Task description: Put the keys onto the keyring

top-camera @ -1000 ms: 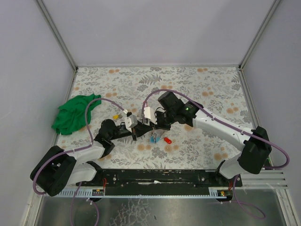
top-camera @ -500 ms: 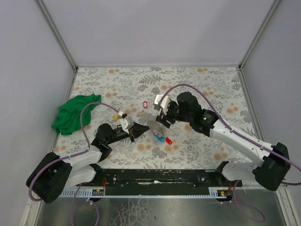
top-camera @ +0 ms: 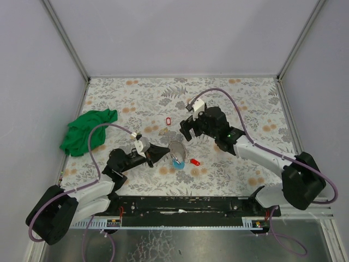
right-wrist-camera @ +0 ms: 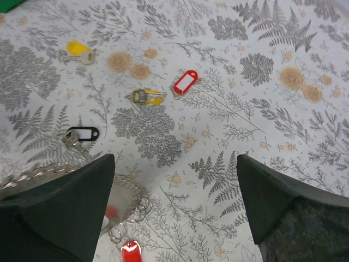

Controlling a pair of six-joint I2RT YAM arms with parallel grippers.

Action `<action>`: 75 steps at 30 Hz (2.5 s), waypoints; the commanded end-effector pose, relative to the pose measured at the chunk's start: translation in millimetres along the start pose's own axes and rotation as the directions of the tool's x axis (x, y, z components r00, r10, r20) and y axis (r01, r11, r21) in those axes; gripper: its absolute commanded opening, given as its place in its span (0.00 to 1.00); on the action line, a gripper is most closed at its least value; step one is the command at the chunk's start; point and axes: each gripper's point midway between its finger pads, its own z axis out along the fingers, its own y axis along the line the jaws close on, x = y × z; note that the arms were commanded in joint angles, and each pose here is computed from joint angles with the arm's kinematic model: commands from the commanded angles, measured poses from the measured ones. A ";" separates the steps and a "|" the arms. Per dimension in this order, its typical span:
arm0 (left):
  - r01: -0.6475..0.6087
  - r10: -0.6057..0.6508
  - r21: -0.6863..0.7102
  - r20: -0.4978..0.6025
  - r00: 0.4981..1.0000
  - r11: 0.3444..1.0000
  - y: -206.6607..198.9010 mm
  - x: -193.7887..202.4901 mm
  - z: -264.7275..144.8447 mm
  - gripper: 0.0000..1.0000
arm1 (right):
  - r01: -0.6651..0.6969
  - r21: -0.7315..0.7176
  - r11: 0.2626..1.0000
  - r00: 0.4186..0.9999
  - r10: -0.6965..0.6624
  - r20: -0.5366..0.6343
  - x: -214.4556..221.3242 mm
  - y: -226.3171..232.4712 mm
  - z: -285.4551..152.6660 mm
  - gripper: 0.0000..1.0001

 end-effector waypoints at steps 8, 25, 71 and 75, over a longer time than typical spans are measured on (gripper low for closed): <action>0.012 -0.011 -0.068 0.013 1.000 0.998 12.7 -0.1 0.2 0.00 | -0.164 -0.009 0.986 0.986 0.164 -0.015 3.3 -35.9 94.0 0.89; 0.017 -0.020 -0.108 -0.026 0.999 0.994 22.0 4.1 2.8 0.00 | -0.517 -0.158 0.841 0.854 0.494 -0.164 41.0 -15.8 182.2 0.48; 0.015 -0.016 -0.107 -0.011 1.000 0.994 20.4 -0.5 1.7 0.00 | -0.558 0.321 0.765 0.763 0.625 -0.165 111.5 -99.0 40.4 0.00; 0.013 -0.014 -0.107 -0.012 1.000 0.994 20.4 -0.1 1.6 0.00 | -0.560 0.431 0.707 0.744 0.658 -0.113 133.4 -109.3 -4.5 0.00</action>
